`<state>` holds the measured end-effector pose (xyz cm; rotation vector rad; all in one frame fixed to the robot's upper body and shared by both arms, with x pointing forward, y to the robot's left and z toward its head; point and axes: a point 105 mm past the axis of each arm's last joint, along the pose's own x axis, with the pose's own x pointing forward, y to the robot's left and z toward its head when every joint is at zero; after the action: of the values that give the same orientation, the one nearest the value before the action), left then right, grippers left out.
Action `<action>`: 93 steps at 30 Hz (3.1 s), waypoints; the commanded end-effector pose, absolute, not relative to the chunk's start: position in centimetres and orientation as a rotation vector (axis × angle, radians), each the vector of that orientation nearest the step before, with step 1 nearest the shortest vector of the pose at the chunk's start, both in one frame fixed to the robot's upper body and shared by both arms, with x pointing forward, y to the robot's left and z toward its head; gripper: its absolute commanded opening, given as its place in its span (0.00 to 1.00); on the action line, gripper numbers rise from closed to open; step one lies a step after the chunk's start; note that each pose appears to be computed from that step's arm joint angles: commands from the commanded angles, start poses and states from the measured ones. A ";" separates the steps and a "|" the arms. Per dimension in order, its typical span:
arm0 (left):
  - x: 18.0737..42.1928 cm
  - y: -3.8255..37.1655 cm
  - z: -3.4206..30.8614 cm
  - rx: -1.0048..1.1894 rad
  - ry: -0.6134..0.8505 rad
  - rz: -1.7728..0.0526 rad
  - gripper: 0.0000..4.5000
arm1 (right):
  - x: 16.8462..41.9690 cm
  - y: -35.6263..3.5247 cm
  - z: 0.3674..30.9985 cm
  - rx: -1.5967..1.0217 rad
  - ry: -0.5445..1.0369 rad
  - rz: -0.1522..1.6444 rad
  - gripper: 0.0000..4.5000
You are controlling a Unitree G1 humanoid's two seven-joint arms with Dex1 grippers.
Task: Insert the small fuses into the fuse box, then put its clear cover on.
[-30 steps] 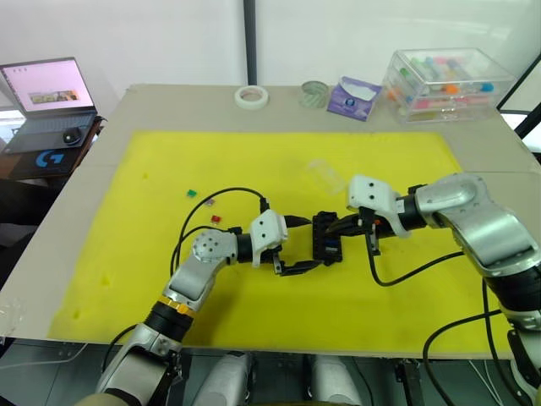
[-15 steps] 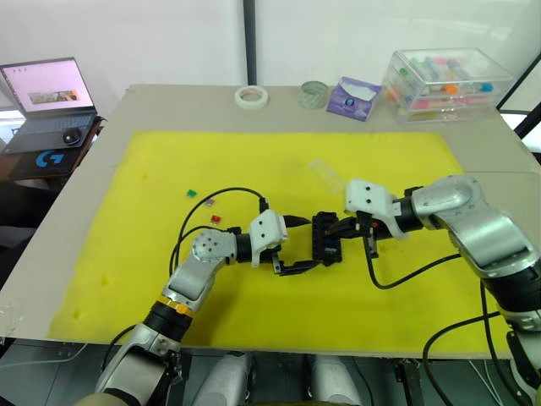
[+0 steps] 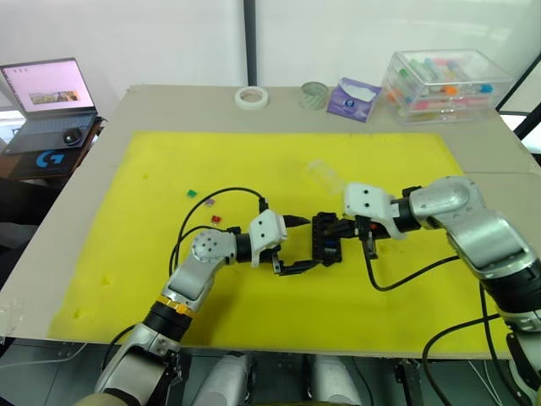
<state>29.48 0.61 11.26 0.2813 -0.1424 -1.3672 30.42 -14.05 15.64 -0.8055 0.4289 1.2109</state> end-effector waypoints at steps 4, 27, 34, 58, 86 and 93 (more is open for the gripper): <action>29.6 0.6 12.2 0.295 -0.181 -1.360 1.00 | 30.0 -14.9 13.6 -0.817 0.521 1.209 0.00; 29.6 1.1 13.1 0.268 -0.202 -1.371 1.00 | 30.5 -14.9 14.8 -0.761 0.462 1.185 0.00; 29.7 0.9 13.8 0.248 -0.210 -1.383 1.00 | 30.3 -14.5 15.6 -0.713 0.437 1.184 0.00; 32.3 27.1 19.1 0.334 0.005 -0.735 1.00 | 28.3 -23.3 21.4 -0.587 0.062 0.698 0.68; 34.4 33.2 19.2 0.225 0.066 -0.475 1.00 | 28.9 -27.3 19.6 -0.540 0.033 0.526 1.00; 34.9 35.0 21.4 -0.111 0.030 -0.240 1.00 | 29.7 -20.9 22.5 -0.549 -0.074 0.746 1.00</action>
<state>35.15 34.49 19.11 -0.0732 0.0920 -0.2777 30.15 -23.05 20.65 -0.5150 -0.0045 0.6696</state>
